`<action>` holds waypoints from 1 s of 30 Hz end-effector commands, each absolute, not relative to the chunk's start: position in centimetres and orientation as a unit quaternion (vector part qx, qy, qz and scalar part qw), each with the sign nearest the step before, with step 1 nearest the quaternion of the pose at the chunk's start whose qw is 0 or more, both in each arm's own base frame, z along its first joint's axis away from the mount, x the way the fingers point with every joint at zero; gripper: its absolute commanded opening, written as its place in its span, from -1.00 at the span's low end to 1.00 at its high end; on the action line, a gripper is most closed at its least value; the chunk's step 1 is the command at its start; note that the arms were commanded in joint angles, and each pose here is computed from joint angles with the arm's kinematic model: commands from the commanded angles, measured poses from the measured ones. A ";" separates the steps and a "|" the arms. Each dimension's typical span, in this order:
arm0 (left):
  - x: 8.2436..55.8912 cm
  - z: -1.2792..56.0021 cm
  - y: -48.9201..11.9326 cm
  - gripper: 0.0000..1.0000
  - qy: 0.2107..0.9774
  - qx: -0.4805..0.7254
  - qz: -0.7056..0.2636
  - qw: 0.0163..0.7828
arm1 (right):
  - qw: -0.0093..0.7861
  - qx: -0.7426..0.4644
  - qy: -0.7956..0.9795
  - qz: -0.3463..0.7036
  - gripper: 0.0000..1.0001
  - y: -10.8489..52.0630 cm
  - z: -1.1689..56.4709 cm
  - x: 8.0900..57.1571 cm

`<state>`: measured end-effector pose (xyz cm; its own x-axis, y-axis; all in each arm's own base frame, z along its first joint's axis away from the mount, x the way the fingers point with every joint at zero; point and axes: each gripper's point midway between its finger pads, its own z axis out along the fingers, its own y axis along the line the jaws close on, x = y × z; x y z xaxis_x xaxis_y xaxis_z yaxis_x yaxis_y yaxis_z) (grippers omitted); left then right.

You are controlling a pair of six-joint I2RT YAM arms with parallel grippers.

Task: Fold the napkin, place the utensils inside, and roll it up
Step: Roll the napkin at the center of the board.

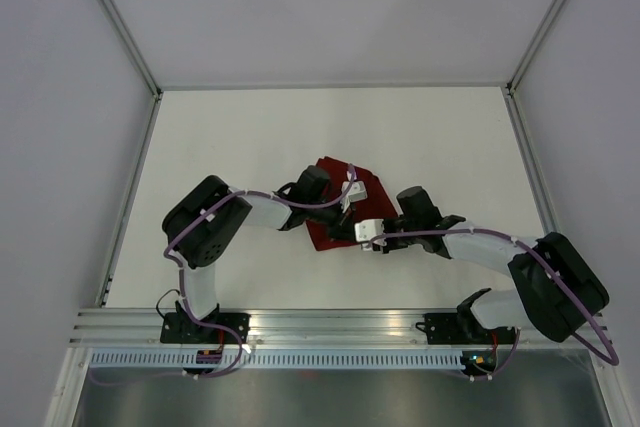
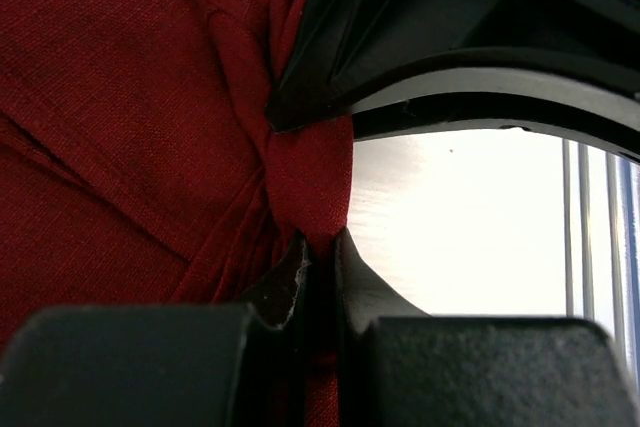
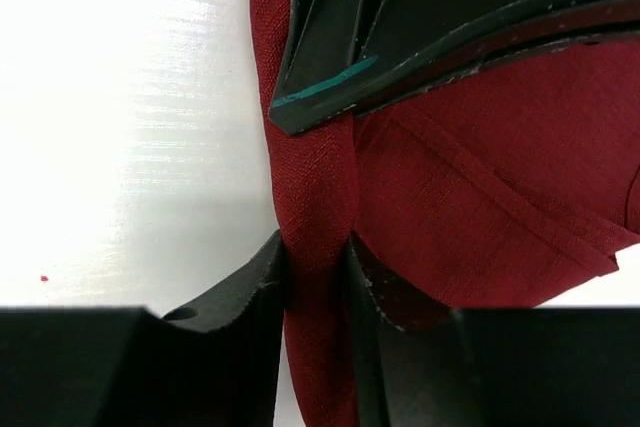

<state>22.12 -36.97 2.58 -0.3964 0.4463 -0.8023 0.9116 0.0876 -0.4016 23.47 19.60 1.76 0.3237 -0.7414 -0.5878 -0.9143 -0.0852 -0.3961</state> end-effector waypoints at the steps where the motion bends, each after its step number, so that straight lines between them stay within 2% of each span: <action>1: 21.6 1.4 -35.3 -0.72 0.717 0.486 -0.435 0.247 | 0.307 -0.743 0.582 0.124 -0.36 18.5 -0.1 22.3; 3: 22.6 2.5 -35.4 -0.53 0.717 0.482 -0.422 0.276 | 0.297 -0.742 0.587 0.129 -0.46 18.7 0.3 22.6; 7: 23.9 3.7 -35.3 -0.31 0.720 0.473 -0.397 0.317 | 0.228 -0.737 0.614 0.166 -0.53 18.3 -0.3 21.2; 12: 26.2 5.1 -34.7 -0.25 0.729 0.444 -0.363 0.373 | 0.191 -0.718 0.641 0.191 -0.61 19.0 0.4 21.4; 20: 28.3 6.8 -33.0 -0.21 0.736 0.409 -0.308 0.443 | 0.125 -0.691 0.672 0.234 -0.63 19.6 0.1 20.6; 30: 28.1 8.5 -31.6 -0.14 0.720 0.408 -0.275 0.490 | 0.011 -0.639 0.704 0.310 -0.63 21.2 -0.8 20.0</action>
